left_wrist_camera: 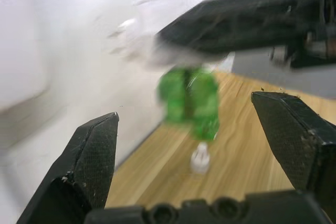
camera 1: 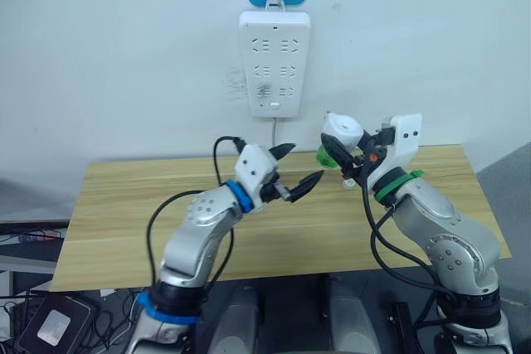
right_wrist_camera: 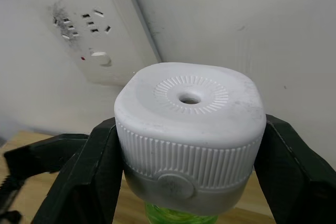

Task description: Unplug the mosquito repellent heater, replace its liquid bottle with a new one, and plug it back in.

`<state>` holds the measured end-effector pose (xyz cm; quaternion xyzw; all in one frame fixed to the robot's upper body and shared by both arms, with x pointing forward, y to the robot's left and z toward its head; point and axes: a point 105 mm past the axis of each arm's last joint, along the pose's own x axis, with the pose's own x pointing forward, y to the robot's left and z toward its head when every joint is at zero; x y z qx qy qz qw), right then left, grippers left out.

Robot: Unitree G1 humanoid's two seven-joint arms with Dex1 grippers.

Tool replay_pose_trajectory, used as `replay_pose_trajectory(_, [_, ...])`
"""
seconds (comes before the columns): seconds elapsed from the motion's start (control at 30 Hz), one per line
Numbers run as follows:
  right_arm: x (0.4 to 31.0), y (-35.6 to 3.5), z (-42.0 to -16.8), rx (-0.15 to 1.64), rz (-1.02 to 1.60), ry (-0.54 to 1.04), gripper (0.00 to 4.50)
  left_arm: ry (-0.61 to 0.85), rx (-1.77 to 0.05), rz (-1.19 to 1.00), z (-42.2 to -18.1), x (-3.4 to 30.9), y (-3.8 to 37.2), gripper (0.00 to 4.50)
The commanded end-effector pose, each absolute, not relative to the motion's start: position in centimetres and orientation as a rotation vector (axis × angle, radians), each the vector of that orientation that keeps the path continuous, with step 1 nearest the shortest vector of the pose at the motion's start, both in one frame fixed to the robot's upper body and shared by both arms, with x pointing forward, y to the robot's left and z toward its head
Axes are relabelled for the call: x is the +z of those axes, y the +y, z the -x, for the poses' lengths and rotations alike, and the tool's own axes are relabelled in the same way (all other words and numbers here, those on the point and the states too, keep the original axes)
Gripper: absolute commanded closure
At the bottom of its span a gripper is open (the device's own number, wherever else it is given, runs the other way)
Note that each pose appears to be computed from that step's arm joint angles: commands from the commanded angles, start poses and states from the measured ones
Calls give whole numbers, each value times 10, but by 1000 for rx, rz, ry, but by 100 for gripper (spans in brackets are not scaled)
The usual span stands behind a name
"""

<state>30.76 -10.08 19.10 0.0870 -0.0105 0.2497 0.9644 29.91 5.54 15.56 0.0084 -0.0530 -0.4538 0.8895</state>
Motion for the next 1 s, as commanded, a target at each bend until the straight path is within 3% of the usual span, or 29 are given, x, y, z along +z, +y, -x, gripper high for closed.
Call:
replay_pose_trajectory(0.03, [210,-90,-290,623,-155,-99,142,-224,-937,-6,-293,184,65,0])
replay_pose_trajectory(0.2, [217,-82,-272,751,-130,-111,142,-315,-825,-30,-309,220,99,0])
replay_pose_trajectory(0.47, [218,-85,-273,750,-100,-120,142,-402,-791,-97,-324,264,124,0])
replay_pose_trajectory(1.0, [220,-93,-279,690,-118,-136,142,-348,-900,-120,-366,251,109,0])
